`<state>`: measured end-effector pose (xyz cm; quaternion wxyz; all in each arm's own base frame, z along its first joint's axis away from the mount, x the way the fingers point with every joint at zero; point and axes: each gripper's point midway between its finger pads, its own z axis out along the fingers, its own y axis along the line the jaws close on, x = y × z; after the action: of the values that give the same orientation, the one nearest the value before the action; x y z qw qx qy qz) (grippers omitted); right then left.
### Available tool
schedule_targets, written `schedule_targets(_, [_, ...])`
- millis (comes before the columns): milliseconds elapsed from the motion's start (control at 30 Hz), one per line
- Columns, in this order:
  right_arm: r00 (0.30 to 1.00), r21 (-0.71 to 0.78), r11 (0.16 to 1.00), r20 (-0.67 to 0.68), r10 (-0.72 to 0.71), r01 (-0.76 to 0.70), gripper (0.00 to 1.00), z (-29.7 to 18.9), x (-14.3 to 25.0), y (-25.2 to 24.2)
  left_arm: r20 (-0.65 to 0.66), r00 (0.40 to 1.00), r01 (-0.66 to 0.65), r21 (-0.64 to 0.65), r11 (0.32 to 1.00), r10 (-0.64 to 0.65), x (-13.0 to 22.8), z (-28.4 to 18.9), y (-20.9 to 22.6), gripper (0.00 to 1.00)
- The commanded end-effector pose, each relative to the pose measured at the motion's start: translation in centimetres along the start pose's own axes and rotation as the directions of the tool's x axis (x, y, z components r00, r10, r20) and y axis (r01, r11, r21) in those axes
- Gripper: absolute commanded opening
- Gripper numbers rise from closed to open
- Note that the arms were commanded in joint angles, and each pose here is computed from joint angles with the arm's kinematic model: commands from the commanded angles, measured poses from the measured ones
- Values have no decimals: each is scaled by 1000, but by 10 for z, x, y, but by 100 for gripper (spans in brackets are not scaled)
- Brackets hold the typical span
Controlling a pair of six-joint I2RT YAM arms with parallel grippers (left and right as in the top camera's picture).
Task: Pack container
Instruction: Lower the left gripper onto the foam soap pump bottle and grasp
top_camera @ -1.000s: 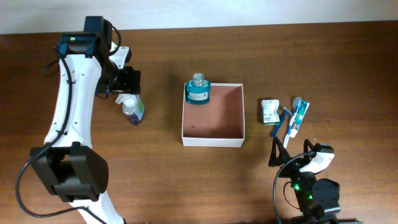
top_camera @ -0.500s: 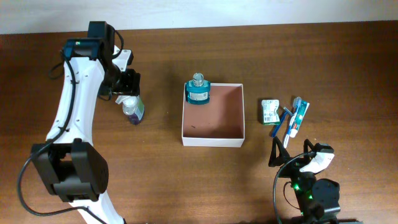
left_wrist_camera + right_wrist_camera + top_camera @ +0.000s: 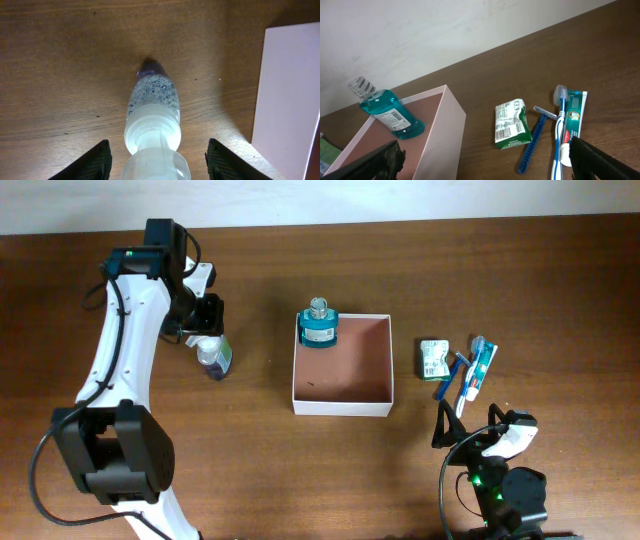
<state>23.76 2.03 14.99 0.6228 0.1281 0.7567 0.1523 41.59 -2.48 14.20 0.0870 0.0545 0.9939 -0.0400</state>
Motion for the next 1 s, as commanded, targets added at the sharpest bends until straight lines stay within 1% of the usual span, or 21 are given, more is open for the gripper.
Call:
schedule_targets(0, [1000,18,1000,7,2,-2,98,0,0,-4,-26,1000,9,-6,1000,-9,6,8,4,61])
schedule_targets(200, [1000,18,1000,7,2,-2,98,0,0,-4,-27,1000,9,-6,1000,-9,6,8,4,61])
schedule_targets(300, [1000,18,1000,7,2,-2,98,0,0,-4,-27,1000,9,-6,1000,-9,6,8,4,57])
schedule_targets(400, [1000,18,1000,7,2,-2,98,0,0,-4,-27,1000,9,-6,1000,-9,6,8,4,57])
schedule_targets(500, [1000,18,1000,7,2,-2,99,0,0,-4,-28,1000,1,-6,1000,-1,6,9,4,57])
schedule_targets(667, [1000,18,1000,7,2,-2,98,0,0,-4,-35,999,1,-47,999,-2,8,9,11,57])
schedule_targets(967, [1000,18,1000,7,2,-2,99,0,0,-4,-41,999,1,-46,999,-3,9,11,11,57])
